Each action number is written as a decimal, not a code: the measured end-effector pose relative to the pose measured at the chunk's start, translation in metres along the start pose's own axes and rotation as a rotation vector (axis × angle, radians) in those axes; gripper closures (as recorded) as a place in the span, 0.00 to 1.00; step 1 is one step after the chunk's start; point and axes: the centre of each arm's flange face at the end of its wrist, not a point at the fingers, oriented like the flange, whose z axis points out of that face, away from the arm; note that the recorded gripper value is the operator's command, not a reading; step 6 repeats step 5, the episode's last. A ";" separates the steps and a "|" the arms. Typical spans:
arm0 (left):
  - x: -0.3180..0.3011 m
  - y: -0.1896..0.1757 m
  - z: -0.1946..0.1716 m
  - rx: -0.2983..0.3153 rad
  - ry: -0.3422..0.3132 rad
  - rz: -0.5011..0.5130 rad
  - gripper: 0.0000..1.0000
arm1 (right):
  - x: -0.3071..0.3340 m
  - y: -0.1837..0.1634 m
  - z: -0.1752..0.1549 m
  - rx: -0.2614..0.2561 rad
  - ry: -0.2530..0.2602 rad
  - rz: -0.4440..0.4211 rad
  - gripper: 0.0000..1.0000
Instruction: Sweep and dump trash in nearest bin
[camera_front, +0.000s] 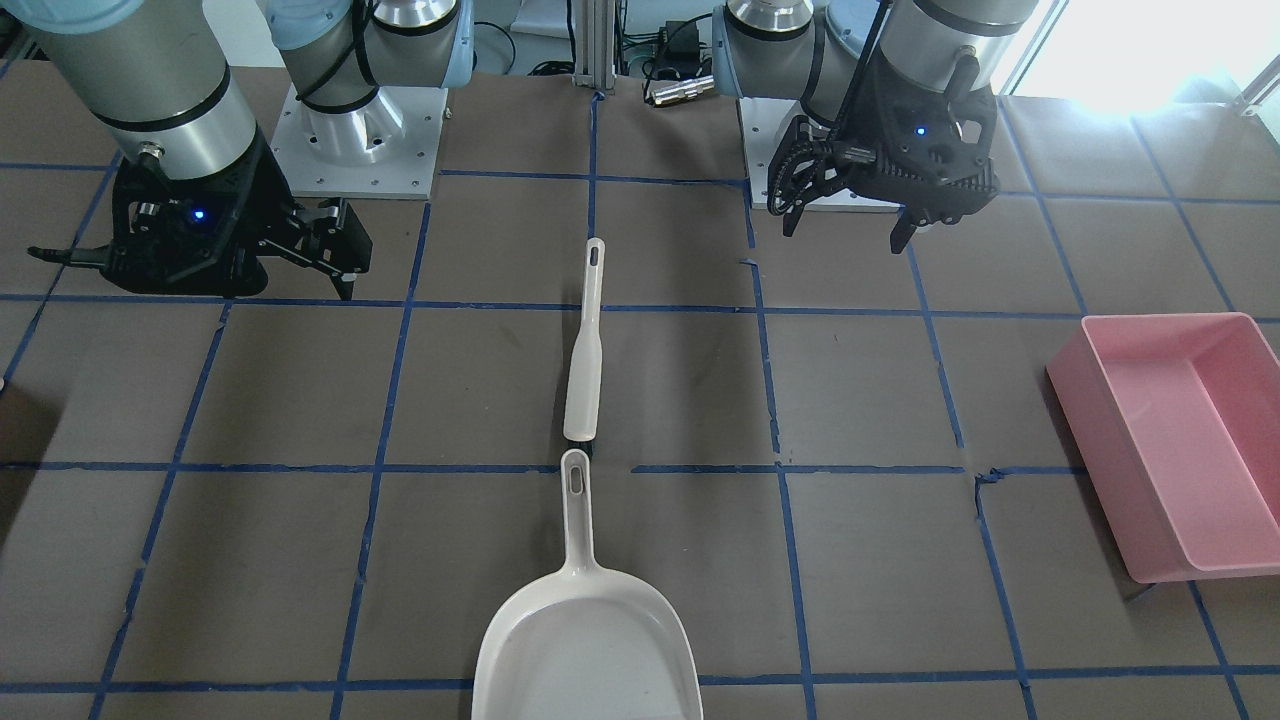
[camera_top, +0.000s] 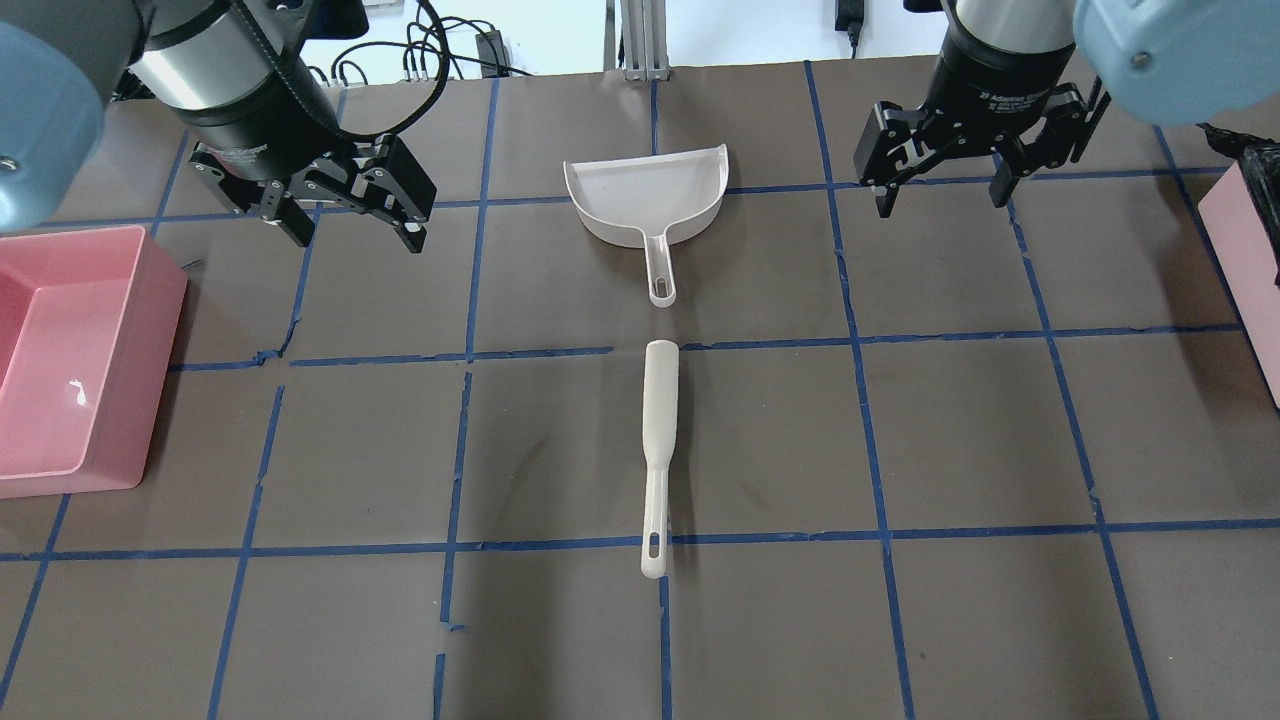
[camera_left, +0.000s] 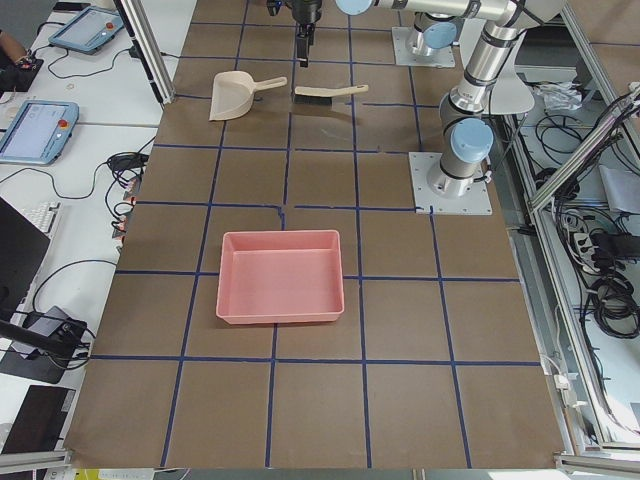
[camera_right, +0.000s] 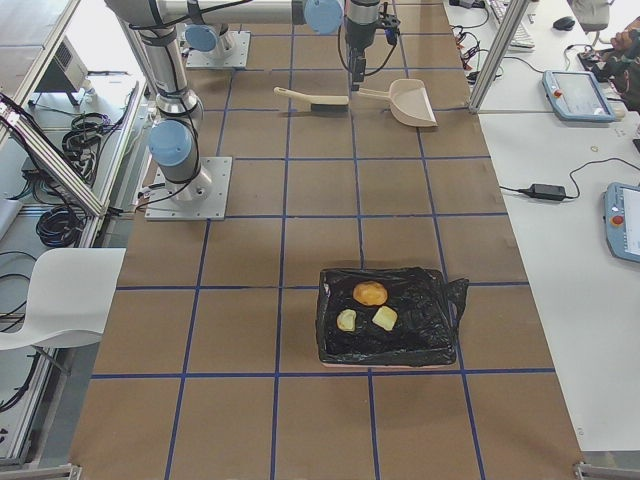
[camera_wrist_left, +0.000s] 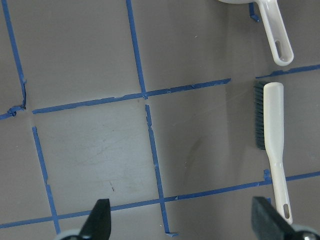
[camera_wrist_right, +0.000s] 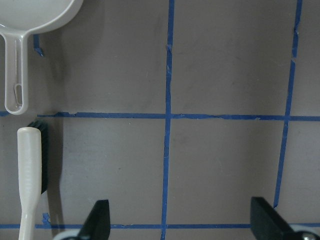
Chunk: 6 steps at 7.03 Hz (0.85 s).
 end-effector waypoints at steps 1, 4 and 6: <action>0.000 0.000 0.000 0.000 0.000 0.000 0.00 | 0.000 0.009 0.001 -0.002 -0.003 0.000 0.00; 0.000 0.000 0.000 0.001 0.000 -0.001 0.00 | 0.000 0.013 0.005 -0.007 -0.009 -0.006 0.00; 0.000 0.000 -0.001 0.001 0.001 -0.001 0.00 | 0.001 0.011 0.009 -0.016 -0.006 -0.007 0.00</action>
